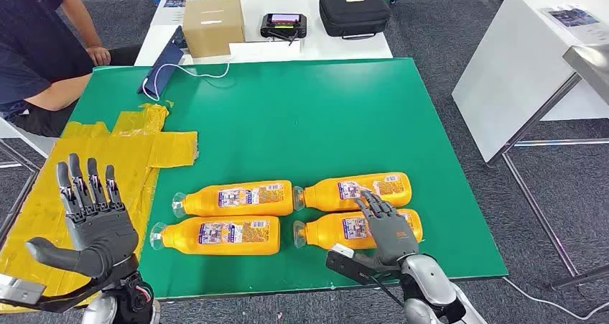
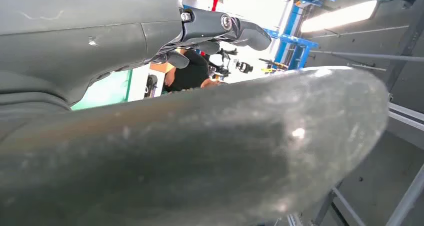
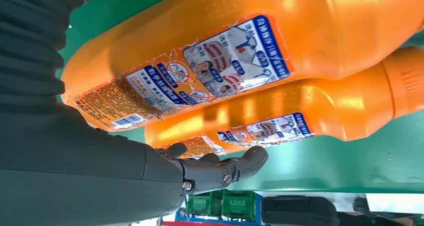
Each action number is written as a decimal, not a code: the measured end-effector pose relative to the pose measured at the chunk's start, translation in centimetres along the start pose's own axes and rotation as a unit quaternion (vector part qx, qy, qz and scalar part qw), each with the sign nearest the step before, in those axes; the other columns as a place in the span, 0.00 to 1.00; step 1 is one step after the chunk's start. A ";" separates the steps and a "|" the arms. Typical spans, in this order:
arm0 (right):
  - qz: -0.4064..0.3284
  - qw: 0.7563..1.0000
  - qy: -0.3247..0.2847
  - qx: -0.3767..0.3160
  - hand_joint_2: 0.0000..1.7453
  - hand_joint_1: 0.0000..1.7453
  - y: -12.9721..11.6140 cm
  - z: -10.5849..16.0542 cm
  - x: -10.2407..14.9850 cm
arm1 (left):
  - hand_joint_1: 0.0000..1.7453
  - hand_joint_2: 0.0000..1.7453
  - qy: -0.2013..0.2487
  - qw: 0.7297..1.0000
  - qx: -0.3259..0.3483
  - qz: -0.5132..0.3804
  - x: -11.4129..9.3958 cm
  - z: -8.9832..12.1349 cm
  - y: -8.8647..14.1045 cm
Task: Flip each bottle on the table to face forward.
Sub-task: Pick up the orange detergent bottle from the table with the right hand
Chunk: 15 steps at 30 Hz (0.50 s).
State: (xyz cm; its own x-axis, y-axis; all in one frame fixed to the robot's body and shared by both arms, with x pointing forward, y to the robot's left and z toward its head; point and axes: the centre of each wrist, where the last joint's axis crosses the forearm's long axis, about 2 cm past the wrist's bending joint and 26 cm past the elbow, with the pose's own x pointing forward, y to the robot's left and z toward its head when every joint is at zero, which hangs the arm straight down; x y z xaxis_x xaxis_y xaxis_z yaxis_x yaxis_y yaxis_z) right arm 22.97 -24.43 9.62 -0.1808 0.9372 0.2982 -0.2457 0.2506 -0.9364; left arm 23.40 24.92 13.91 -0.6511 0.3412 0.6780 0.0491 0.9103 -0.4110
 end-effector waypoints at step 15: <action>0.014 1.000 0.022 0.017 1.00 0.00 0.5 1.7 -2.0 | 0.00 0.00 -0.003 1.000 0.008 0.006 0.1 0.1 0.3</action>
State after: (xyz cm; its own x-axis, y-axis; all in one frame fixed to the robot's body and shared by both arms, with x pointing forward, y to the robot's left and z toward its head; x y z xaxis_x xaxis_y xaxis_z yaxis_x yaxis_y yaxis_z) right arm 21.61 -26.55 8.93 -0.1470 0.9536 0.2626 -0.2725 0.2162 -0.9375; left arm 23.30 25.23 13.78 -0.6557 0.3503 0.6688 0.0447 0.9023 -0.4288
